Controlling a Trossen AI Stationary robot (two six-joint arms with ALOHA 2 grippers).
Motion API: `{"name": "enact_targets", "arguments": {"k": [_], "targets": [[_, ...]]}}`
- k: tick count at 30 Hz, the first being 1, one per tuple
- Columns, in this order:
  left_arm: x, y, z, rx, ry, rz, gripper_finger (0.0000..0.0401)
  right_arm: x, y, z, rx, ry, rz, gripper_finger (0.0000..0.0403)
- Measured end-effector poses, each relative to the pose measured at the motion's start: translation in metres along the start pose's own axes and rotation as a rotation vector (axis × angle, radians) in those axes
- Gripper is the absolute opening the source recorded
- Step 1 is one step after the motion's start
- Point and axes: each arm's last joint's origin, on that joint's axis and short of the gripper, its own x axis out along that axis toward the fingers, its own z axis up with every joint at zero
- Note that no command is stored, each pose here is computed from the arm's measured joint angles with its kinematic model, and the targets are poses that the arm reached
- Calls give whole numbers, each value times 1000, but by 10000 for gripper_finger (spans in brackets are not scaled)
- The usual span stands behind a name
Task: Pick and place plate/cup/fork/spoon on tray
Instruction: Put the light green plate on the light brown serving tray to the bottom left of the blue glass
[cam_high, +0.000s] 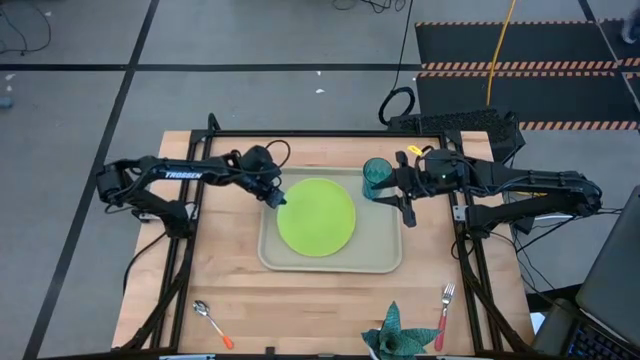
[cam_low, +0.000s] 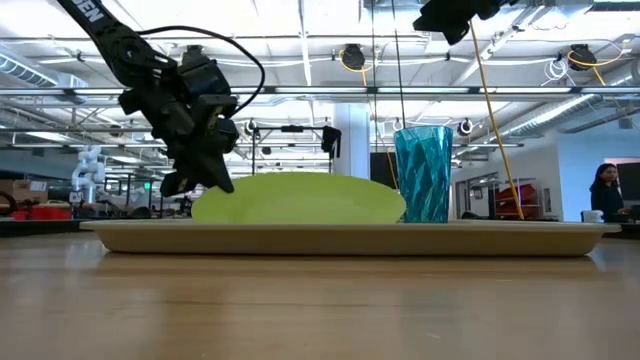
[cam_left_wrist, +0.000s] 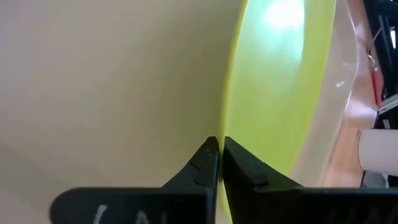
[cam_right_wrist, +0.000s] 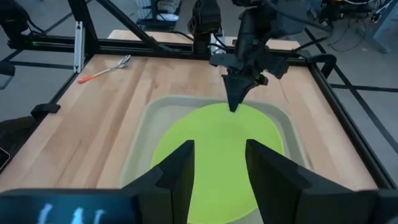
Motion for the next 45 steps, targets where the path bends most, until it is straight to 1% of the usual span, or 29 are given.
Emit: {"name": "enact_targets", "arguments": {"k": [6, 11, 15, 21, 26, 34, 39, 45], "targets": [[0, 0, 0, 43, -5, 5, 64, 0, 0, 0, 15, 2, 0, 137], [0, 0, 1, 47, -14, 3, 104, 0, 0, 0, 15, -1, 0, 137], [0, -1, 3, 56, -37, -2, 121, 0, 0, 0, 15, -1, 0, 137], [3, -9, 3, 82, -58, -29, 124, 0, 0, 0, 15, -1, 0, 137], [7, -18, 4, 115, -108, -14, 124, 0, 0, 0, 15, -1, 0, 137], [7, -18, 6, 120, -165, 40, 124, 0, 0, 0, 15, -1, 0, 137], [6, -21, 9, 129, -206, 25, 124, 0, 0, 0, -3, -1, 0, 137], [8, -24, 8, 132, -210, 29, 124, 0, 0, 0, -7, -1, 0, 137]]}}
